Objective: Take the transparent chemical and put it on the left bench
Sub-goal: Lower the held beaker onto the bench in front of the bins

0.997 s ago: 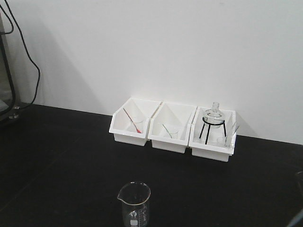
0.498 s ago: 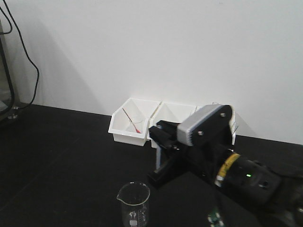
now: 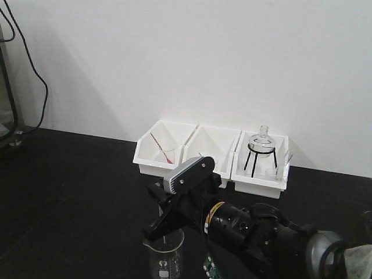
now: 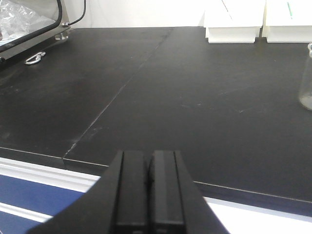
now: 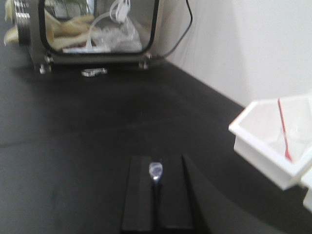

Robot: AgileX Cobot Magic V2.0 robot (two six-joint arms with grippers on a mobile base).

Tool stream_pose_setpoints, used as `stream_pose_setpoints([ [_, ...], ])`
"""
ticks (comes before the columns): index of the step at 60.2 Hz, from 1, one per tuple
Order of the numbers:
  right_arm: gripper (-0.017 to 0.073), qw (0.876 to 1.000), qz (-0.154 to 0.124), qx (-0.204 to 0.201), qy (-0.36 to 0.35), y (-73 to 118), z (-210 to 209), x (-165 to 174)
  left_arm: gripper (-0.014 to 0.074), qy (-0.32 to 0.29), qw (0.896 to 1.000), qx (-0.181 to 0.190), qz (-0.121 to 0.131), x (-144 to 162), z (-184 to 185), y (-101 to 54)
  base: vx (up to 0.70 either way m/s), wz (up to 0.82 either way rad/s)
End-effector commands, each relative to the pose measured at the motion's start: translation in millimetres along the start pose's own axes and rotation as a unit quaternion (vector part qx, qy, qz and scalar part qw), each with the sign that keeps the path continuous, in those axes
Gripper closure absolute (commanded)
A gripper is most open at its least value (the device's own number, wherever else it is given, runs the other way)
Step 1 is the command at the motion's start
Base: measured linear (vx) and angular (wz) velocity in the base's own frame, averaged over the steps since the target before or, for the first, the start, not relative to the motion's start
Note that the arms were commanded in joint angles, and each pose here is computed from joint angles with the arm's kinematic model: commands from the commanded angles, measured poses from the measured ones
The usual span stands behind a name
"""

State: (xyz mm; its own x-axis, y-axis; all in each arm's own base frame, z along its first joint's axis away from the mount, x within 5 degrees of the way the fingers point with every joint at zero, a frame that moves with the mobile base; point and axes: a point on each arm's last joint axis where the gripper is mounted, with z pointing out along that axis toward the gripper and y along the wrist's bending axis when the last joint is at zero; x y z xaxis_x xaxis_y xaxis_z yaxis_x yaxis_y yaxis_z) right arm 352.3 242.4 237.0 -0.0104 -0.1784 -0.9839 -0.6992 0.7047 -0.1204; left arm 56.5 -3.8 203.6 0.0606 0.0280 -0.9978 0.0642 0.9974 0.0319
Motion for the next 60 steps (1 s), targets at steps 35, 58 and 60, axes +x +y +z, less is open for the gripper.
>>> stream_pose_setpoints([
  [35, -0.0005, 0.995, 0.066, 0.041, -0.063, -11.8, -24, -58, 0.0597, -0.041, 0.999, -0.001, -0.004, -3, -1, 0.1, 0.0, 0.0],
  [58, 0.0068, 0.997, 0.011, 0.054, -0.049, 18.5, -188, -85, 0.0597, -0.041, 0.999, -0.001, -0.004, -3, -1, 0.1, 0.0, 0.0],
  [60, 0.0078, 0.997, 0.011, 0.06, -0.041, 20.9, -203, -81, 0.0597, -0.041, 0.999, -0.001, -0.004, -3, -1, 0.1, 0.0, 0.0],
])
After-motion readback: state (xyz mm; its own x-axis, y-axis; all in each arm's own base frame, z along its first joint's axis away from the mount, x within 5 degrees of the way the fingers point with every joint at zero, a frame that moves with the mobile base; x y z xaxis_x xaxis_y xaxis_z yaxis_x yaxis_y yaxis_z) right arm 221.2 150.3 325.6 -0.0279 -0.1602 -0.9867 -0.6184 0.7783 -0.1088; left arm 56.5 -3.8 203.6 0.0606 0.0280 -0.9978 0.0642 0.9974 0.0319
